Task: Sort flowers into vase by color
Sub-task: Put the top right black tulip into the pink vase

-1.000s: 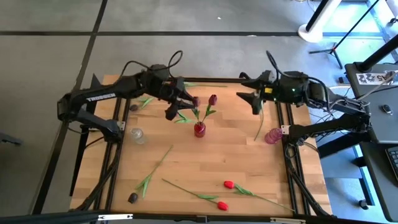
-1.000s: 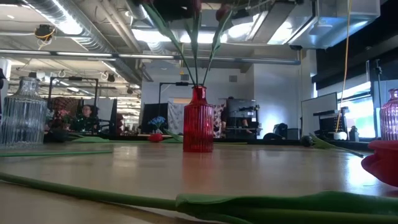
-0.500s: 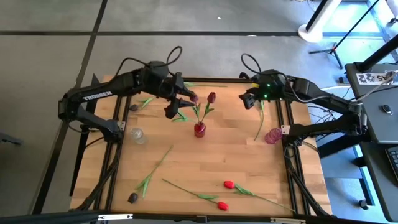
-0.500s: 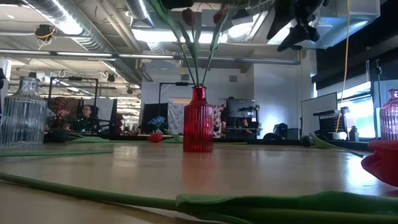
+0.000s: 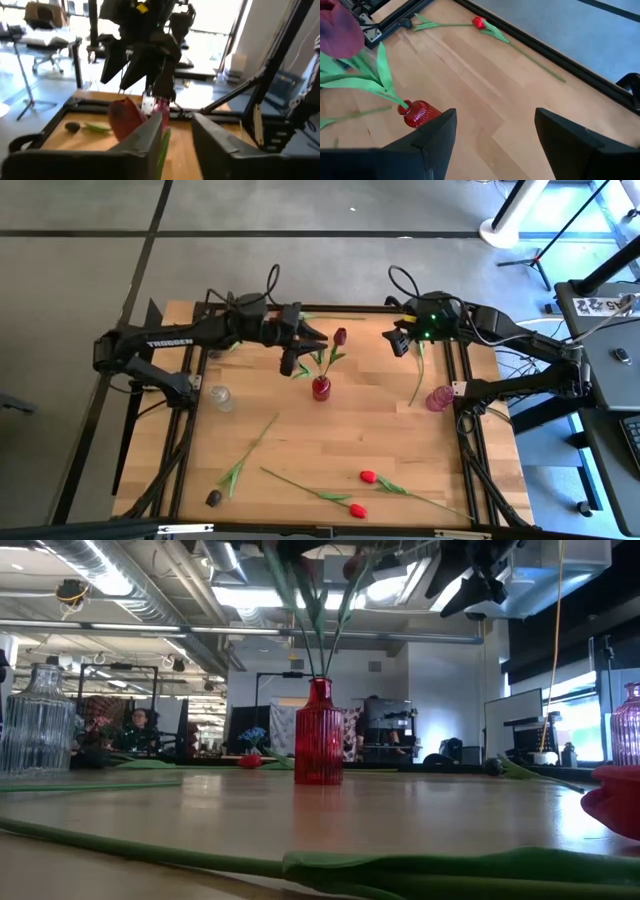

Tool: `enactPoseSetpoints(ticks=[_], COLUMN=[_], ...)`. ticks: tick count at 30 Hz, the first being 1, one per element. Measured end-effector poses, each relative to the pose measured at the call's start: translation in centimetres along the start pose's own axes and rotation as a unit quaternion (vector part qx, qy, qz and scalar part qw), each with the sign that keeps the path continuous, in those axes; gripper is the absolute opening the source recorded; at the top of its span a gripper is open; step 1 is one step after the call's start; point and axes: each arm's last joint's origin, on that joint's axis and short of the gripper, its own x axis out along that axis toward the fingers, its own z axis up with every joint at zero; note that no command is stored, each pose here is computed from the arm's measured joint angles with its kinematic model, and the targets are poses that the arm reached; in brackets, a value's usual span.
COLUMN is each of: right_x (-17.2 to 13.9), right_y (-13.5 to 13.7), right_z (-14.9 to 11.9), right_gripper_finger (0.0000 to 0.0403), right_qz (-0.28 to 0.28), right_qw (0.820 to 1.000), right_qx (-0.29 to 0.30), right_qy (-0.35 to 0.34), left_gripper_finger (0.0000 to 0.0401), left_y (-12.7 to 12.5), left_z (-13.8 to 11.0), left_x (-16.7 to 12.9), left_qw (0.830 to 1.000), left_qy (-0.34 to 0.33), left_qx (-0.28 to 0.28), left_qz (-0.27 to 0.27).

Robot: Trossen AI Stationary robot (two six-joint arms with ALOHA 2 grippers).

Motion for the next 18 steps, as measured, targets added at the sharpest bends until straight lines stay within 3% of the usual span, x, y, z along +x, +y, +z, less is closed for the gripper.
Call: enactPoseSetpoints(ticks=[4, 6, 11, 14, 18], right_x=[0.0, 0.0, 1.1, 2.0, 5.4], right_y=[-0.1, -0.1, -2.5, -5.7, -10.6], right_z=[0.0, -0.1, -0.2, 0.0, -0.7], right_gripper_finger=[0.0269, 0.0269, 0.0269, 0.0269, 0.0269], right_qz=[-0.008, -0.011, -0.098, -0.168, -0.211], right_qw=[1.0, 1.0, 0.99, 0.973, 0.95], right_qx=[-0.007, 0.003, 0.096, 0.143, 0.19], right_qy=[-0.003, 0.001, 0.044, 0.069, 0.128], left_gripper_finger=[0.0019, 0.0007, 0.003, 0.0049, 0.0072], left_y=[-0.4, -0.4, -0.4, -0.7, -0.7], left_z=[-1.3, -1.3, 0.2, 3.2, 5.5], left_x=[0.3, 0.3, -0.2, -1.7, -3.6], left_qw=[0.999, 0.998, 0.995, 0.991, 0.987], left_qy=[-0.018, -0.03, -0.06, -0.106, -0.139], left_qx=[0.033, 0.052, 0.068, 0.073, 0.07], left_qz=[0.019, 0.03, 0.045, 0.047, 0.046])
